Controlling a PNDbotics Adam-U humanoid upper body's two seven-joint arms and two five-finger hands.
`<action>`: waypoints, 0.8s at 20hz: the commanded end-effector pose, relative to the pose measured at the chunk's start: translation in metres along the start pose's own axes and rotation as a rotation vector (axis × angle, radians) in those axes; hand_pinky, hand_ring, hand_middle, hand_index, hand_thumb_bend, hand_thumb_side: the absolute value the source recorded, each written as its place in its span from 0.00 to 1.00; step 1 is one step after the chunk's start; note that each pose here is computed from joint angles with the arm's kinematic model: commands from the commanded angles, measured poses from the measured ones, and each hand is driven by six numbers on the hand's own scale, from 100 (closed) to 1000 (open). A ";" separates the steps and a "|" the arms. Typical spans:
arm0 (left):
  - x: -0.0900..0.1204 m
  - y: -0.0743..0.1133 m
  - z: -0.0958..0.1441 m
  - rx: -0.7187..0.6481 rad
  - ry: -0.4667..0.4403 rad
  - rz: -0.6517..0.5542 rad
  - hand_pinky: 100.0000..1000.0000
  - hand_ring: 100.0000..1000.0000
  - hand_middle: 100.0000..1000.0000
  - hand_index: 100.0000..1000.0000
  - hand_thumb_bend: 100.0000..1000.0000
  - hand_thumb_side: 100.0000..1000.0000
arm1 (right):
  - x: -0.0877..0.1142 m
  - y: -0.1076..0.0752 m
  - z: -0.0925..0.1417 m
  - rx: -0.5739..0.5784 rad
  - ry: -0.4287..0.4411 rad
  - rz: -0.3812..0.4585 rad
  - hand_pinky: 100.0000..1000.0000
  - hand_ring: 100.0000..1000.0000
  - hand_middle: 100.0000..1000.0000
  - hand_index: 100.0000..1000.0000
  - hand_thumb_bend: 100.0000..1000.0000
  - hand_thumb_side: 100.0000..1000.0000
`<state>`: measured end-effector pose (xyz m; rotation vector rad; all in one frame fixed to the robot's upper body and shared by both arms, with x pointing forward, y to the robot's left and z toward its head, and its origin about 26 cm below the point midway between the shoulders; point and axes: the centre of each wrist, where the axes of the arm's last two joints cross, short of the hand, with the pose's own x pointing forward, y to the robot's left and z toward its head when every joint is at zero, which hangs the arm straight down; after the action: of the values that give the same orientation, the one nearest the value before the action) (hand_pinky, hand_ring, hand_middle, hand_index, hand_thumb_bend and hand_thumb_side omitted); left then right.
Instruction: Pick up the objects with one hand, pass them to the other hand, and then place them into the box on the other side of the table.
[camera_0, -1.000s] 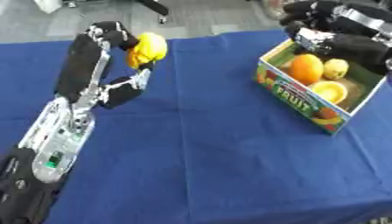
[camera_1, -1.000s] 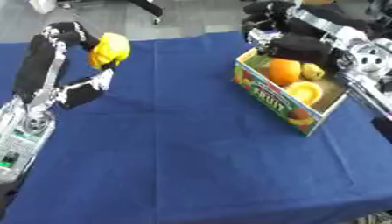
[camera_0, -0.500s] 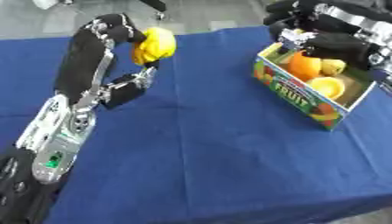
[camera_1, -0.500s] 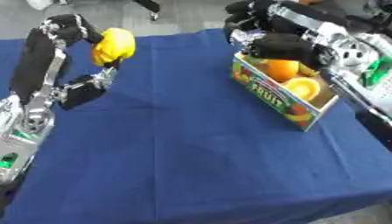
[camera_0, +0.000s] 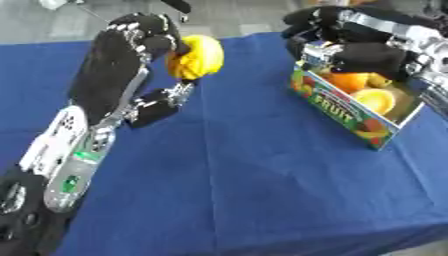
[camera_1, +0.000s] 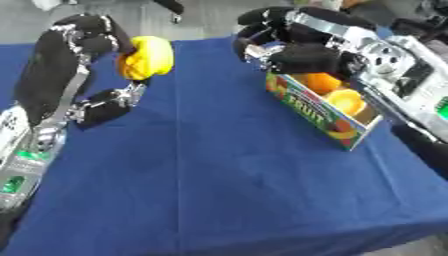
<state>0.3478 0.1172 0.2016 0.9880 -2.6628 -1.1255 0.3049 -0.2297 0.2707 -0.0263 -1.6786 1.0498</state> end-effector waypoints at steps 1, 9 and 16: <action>0.004 0.007 -0.011 0.036 -0.040 -0.005 0.55 0.47 0.42 0.42 0.00 0.00 | 0.011 -0.002 0.001 0.022 -0.032 0.031 0.67 0.91 0.85 0.94 0.15 0.38; 0.009 0.004 -0.019 0.031 -0.086 -0.024 0.54 0.48 0.43 0.43 0.00 0.00 | 0.017 0.002 -0.005 0.107 -0.028 0.038 0.67 0.92 0.84 0.96 0.31 0.30; 0.013 0.001 -0.024 0.036 -0.121 -0.058 0.55 0.49 0.43 0.43 0.00 0.00 | 0.021 0.005 -0.008 0.148 -0.014 0.032 0.67 0.91 0.82 0.94 0.31 0.29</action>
<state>0.3461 0.0983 0.2083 1.0249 -2.7372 -1.1972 0.3050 -0.2126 0.2738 0.0602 -1.5876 1.1748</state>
